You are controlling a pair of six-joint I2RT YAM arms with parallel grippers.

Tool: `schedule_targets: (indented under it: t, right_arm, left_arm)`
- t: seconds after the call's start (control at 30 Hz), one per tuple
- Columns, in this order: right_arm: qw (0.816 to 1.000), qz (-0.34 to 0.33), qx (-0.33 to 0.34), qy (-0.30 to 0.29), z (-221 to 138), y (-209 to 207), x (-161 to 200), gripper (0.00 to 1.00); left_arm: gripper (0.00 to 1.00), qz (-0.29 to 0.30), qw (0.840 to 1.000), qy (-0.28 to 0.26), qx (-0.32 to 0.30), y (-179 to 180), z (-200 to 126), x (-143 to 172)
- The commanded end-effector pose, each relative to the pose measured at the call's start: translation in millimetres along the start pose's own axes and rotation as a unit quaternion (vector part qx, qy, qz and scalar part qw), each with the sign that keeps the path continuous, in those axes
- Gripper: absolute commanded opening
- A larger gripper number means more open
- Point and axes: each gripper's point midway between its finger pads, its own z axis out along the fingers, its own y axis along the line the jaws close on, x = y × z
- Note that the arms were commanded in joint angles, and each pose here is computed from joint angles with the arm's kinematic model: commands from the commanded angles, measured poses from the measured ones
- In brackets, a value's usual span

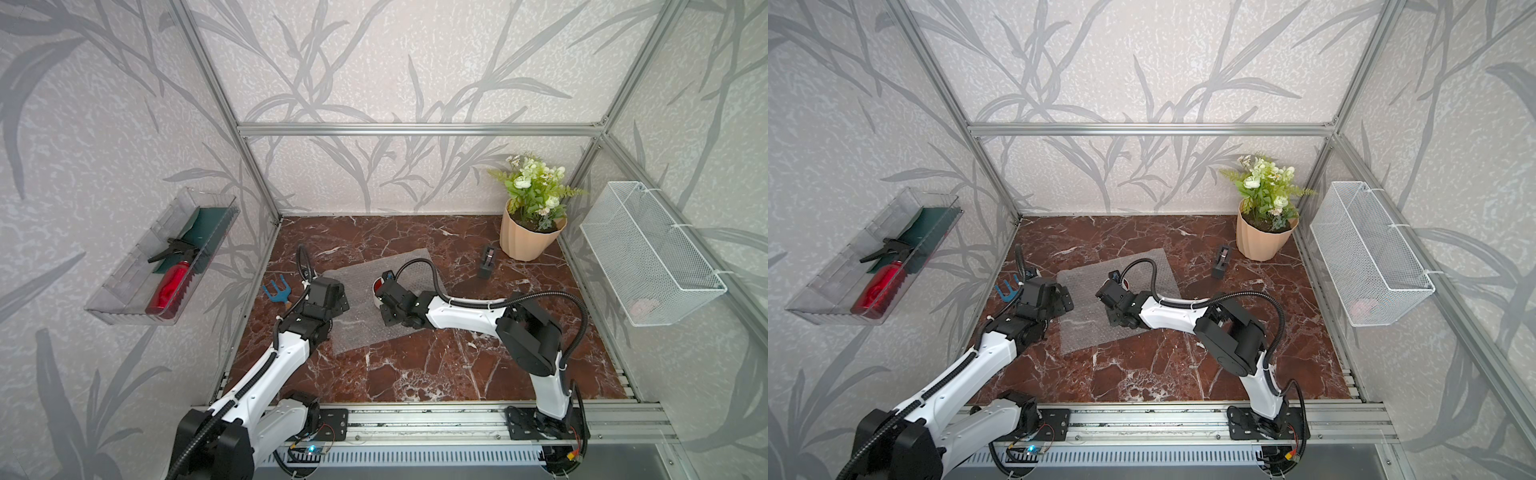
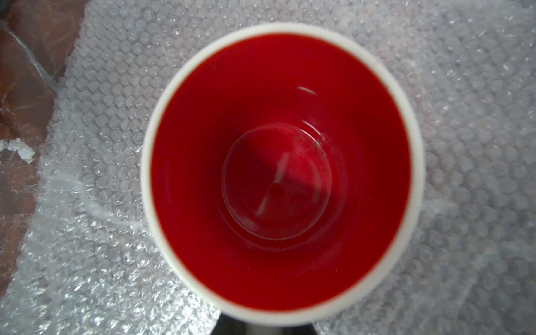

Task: Wrap mugs in bubble wrap
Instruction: Place the mug on the bubble wrap, then wrap the mug in bubble wrap.

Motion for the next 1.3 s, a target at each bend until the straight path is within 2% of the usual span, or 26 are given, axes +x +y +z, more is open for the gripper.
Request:
schedule_targets:
  t: [0.0, 0.07, 0.13, 0.17, 0.23, 0.37, 0.53, 0.73, 0.87, 1.1, 1.2, 1.27]
  right_arm:
    - [1.0, 0.014, -0.008, -0.016, -1, 8, -18, 0.02]
    - [1.0, 0.015, -0.018, -0.004, -5, 9, -15, 0.36]
    - [1.0, 0.012, -0.024, 0.0, -16, 8, -15, 0.61]
    - [1.0, 0.01, -0.026, 0.0, -24, 6, -16, 0.71]
    - [0.999, 0.011, -0.032, -0.001, -40, 1, -18, 0.81]
    - [0.998, 0.019, -0.055, 0.011, -66, -9, -14, 0.84]
    - [0.998, 0.022, -0.065, 0.011, -86, -19, -9, 0.86]
    - [0.997, 0.03, -0.066, -0.004, -100, -31, -15, 0.86]
    - [0.997, 0.03, -0.064, -0.019, -104, -35, -19, 0.87]
    - [0.997, 0.037, -0.06, -0.043, -112, -41, -27, 0.87]
    - [0.996, 0.039, -0.057, -0.05, -115, -44, -29, 0.87]
    - [0.996, 0.038, -0.054, -0.053, -116, -46, -29, 0.87]
  left_arm:
    - [0.98, -0.013, 0.999, 0.024, -0.022, 11, 1, 14]
    - [0.98, -0.022, 0.998, 0.046, -0.028, 15, -2, 25]
    - [0.96, -0.036, 0.996, 0.079, -0.036, 21, -8, 39]
    - [0.95, -0.044, 0.993, 0.1, -0.039, 24, -12, 48]
    - [0.93, -0.056, 0.986, 0.146, -0.052, 32, -22, 67]
    - [0.88, -0.096, 0.969, 0.22, -0.06, 41, -36, 107]
    - [0.76, -0.146, 0.956, 0.253, -0.017, 27, -33, 133]
    - [0.69, -0.143, 0.947, 0.287, -0.008, 22, -33, 147]
    - [0.65, -0.141, 0.95, 0.278, 0.003, 17, -22, 149]
    - [0.56, -0.127, 0.945, 0.302, 0.011, 8, -5, 160]
    - [0.43, -0.127, 0.947, 0.295, 0.013, 7, 4, 161]
    - [0.31, -0.131, 0.948, 0.291, 0.014, 4, 8, 159]
